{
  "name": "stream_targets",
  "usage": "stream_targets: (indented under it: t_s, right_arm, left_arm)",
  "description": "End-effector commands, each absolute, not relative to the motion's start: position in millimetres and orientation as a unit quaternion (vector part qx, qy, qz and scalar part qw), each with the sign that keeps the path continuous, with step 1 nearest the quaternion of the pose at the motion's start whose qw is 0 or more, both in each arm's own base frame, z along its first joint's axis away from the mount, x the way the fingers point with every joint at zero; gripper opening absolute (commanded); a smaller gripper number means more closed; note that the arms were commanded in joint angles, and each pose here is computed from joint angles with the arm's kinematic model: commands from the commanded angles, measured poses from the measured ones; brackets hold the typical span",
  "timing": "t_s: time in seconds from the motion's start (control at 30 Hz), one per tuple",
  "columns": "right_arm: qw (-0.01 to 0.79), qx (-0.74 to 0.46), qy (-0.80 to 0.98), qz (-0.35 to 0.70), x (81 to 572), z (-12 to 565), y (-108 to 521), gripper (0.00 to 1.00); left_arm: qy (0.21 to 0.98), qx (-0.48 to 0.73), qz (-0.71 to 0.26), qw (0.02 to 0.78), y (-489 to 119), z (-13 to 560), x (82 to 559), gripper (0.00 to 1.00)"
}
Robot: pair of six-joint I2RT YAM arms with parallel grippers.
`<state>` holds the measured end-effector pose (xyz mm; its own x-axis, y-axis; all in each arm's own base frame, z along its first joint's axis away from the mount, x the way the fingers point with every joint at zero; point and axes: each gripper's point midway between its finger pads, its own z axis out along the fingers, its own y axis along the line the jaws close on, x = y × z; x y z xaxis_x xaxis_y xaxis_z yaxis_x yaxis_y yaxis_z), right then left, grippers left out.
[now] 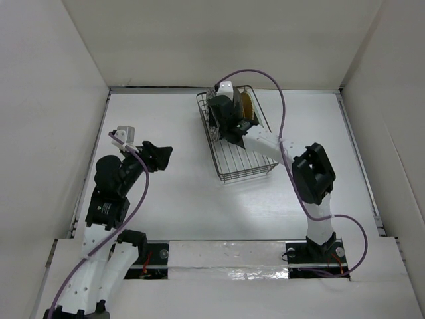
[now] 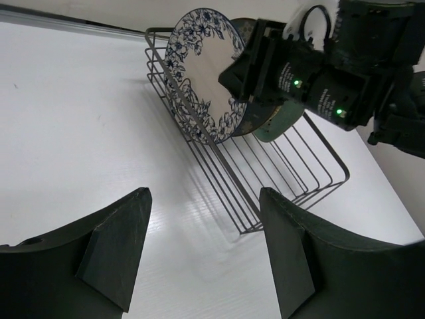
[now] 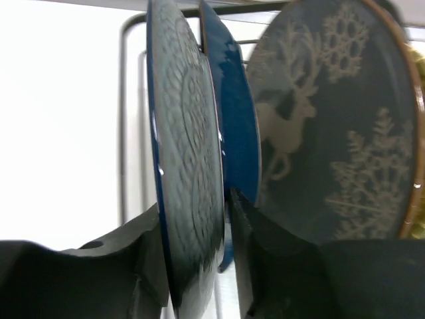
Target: Load the plates into the dish rack
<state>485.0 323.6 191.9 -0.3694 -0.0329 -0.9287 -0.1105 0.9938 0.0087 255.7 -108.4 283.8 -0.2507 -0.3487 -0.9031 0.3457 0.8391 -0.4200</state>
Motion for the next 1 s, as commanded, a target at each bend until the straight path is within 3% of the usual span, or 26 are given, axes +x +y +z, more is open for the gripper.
stream_targets:
  t_s: [0.0,0.37,0.63,0.67,0.73,0.77,0.8,0.97]
  right_arm:
    - [0.585,-0.004,0.798,0.144,484.4,235.6,343.0,0.54]
    - [0.654,0.000,0.718,0.238,436.4,353.2,318.5,1.00]
    - [0.685,0.048,0.674,0.273,364.5,378.7,251.7,1.00]
    - [0.680,0.056,0.680,0.268,357.5,357.6,242.7,1.00]
    - [0.693,0.094,0.648,0.301,333.2,371.5,217.9,0.99]
    - [0.684,0.096,0.660,0.296,326.1,341.4,211.5,0.98]
    - [0.697,0.120,0.632,0.316,313.5,355.0,196.3,0.97]
    - [0.693,0.155,0.645,0.283,290.3,316.8,157.1,0.97]
  left_arm:
    - [0.732,0.001,-0.273,0.624,-106.0,294.8,261.5,0.64]
    - [0.753,-0.012,-0.251,0.608,-101.1,281.9,273.6,0.78]
    - [0.723,-0.011,-0.256,0.642,-94.5,299.8,266.7,0.79]
    - [0.719,-0.013,-0.256,0.646,-93.5,302.5,266.1,0.79]
    - [0.708,-0.011,-0.254,0.658,-91.7,309.5,262.1,0.79]
    - [0.704,-0.011,-0.253,0.663,-90.6,311.9,260.7,0.79]
    - [0.697,-0.013,-0.250,0.671,-88.3,315.8,257.9,0.79]
    - [0.684,-0.015,-0.249,0.686,-85.2,321.7,250.7,0.79]
